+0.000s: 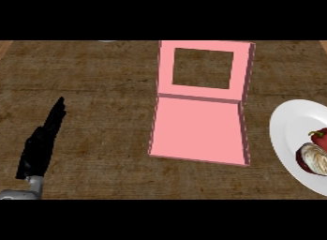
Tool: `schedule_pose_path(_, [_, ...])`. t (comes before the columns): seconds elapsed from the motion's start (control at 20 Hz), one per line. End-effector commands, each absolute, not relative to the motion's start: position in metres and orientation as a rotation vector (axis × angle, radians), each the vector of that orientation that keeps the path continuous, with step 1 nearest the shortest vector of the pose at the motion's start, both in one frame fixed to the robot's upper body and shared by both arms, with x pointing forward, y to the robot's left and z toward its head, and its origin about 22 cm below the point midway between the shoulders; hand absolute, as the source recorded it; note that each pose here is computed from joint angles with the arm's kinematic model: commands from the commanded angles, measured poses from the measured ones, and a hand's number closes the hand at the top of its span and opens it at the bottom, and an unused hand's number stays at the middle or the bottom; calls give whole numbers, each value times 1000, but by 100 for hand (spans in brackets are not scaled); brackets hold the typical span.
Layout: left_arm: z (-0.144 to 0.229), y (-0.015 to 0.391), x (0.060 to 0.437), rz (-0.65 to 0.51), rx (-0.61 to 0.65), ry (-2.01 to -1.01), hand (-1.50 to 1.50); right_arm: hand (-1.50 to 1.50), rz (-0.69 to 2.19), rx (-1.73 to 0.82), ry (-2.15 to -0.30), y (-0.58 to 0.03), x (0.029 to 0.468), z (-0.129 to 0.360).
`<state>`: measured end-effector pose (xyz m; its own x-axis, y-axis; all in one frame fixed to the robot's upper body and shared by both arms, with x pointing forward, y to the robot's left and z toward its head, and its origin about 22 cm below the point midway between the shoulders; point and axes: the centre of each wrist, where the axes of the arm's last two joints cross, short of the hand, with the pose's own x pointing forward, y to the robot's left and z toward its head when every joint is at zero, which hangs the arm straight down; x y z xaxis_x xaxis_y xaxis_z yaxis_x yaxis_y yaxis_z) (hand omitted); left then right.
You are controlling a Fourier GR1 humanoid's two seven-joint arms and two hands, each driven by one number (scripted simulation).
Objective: Pick the bell pepper from the plate and place it in the cardboard box
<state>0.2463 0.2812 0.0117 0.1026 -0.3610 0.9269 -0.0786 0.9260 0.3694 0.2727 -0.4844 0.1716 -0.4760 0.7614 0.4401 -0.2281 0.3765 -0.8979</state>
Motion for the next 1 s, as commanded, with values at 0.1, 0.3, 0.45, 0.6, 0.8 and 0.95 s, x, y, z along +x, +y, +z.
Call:
schedule_pose_path(0.1, [16,275,245,-209,371,-1458,0,-150,1581,-423,-1405,-472,277,170])
schedule_pose_path(0.3, [16,294,243,-205,361,-1454,0,-150,1622,-441,-1332,-480,273,135])
schedule_pose_path(0.45, [25,281,245,-206,373,-1442,0,-150,1602,-492,-1345,-447,282,133])
schedule_pose_path(0.6, [31,289,235,-201,365,-1456,0,-150,1566,-510,-1326,-461,277,115])
schedule_pose_path(0.8, [37,299,251,-194,373,-1441,0,-150,1601,-548,-1302,-453,278,96])
schedule_pose_path(0.95, [15,279,230,-201,378,-1453,0,-150,1582,-550,-1269,-486,283,121])
